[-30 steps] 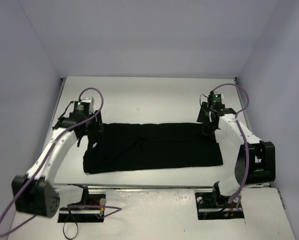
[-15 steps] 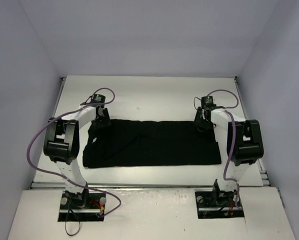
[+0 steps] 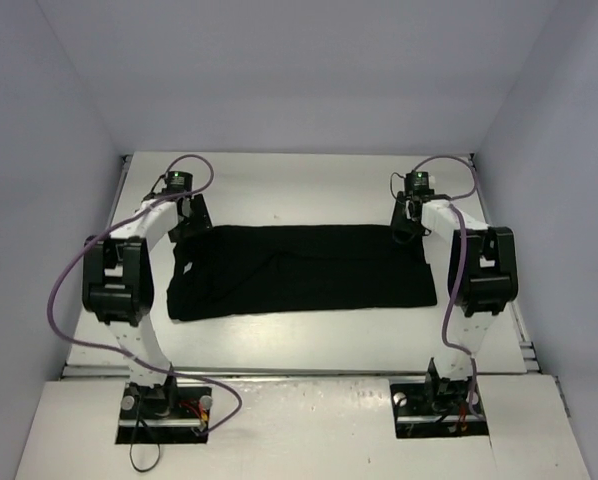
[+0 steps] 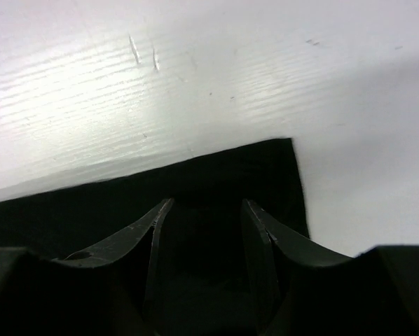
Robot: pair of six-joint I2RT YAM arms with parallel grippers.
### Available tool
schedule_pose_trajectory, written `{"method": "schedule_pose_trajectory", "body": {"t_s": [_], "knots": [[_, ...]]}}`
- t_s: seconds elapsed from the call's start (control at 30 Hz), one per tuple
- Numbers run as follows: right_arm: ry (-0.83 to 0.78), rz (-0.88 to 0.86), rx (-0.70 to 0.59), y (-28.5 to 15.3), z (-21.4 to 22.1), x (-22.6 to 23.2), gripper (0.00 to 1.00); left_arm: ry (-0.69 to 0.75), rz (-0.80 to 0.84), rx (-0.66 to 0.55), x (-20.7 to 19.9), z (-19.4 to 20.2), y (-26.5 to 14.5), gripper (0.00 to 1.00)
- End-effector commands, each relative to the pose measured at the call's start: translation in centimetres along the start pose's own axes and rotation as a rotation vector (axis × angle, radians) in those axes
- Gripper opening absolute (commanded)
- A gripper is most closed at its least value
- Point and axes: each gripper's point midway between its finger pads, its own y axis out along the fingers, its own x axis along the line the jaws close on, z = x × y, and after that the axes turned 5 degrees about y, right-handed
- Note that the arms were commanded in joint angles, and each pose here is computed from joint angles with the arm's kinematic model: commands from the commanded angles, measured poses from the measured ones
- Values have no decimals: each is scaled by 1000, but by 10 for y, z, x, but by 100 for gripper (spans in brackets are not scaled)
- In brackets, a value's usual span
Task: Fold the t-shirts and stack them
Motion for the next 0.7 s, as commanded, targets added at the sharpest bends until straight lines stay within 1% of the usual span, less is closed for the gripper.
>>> {"method": "schedule_pose_trajectory", "body": {"t_s": [0.0,0.07,0.1,0.17,0.27,0.37,0.4,0.57,0.67], "knots": [[12,-5,-181,-57,-61,-9,40,41,75,-215,-13,-43,-80,59],[56,-7,-179,-64,-58,-17,40,52,101,-235,-20,-36,-98,59],[94,6,-160,-62,-50,-29,40,64,123,-226,-26,-27,-101,59],[164,14,-114,-57,-32,-46,39,92,158,-192,-35,-6,-105,59],[211,26,-75,-48,-20,-65,37,129,169,-145,-38,23,-101,59],[170,0,-75,-41,-25,-63,34,162,156,-100,-33,43,-91,60],[150,-34,-59,-37,-24,-57,34,168,146,-80,-31,50,-85,60],[100,-85,-80,-26,-41,-46,34,181,145,-72,-32,52,-71,60],[82,-97,-57,-12,-40,-43,35,177,132,-49,-33,52,-57,60]]}}
